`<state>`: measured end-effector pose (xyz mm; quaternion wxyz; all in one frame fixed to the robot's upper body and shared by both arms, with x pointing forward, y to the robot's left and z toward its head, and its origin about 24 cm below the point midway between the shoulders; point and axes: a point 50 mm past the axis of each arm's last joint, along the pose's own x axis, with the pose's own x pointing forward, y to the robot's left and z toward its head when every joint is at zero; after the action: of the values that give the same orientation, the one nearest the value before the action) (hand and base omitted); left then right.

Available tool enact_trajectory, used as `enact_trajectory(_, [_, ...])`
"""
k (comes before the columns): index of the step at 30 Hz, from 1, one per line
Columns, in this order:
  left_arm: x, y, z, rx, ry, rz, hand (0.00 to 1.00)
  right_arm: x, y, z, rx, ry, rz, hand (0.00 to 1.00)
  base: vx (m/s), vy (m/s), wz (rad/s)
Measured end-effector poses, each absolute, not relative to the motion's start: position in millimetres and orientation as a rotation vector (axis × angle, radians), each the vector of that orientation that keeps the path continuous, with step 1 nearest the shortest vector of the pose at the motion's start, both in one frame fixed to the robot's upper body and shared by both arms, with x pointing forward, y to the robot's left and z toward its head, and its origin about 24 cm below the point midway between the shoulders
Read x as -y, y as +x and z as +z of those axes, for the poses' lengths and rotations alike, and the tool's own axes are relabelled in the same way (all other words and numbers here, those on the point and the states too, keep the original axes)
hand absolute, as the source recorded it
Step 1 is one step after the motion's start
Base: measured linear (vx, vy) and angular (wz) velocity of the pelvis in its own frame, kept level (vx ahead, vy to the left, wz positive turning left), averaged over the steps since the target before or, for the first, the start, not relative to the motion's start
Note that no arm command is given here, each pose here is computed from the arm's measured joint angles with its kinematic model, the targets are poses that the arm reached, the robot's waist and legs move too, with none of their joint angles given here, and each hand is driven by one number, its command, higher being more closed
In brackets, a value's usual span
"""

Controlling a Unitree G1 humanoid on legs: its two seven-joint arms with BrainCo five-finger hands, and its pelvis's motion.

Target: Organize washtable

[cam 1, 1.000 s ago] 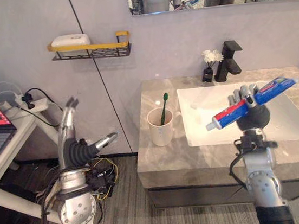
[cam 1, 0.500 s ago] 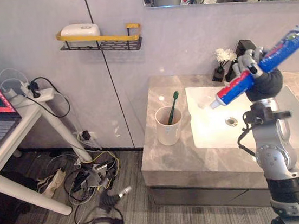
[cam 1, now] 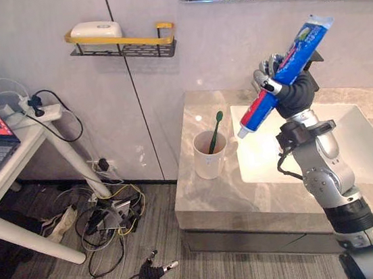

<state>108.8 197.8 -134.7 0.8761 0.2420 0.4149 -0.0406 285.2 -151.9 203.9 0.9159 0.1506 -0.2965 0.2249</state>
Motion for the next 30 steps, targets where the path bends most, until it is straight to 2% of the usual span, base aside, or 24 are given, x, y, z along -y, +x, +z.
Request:
enact_trajectory(16, [-213, 87, -148, -1.013, 0.487, -0.039, 0.0, 142, 298, 209, 0.604, 0.256, 0.478, 1.0, 0.0, 0.0, 0.01])
enact_trajectory(30, [-215, 87, -148, -1.018, 0.453, -0.007, 0.0, 141, 302, 205, 0.575, 0.138, 0.474, 1.0, 0.0, 0.0, 0.0])
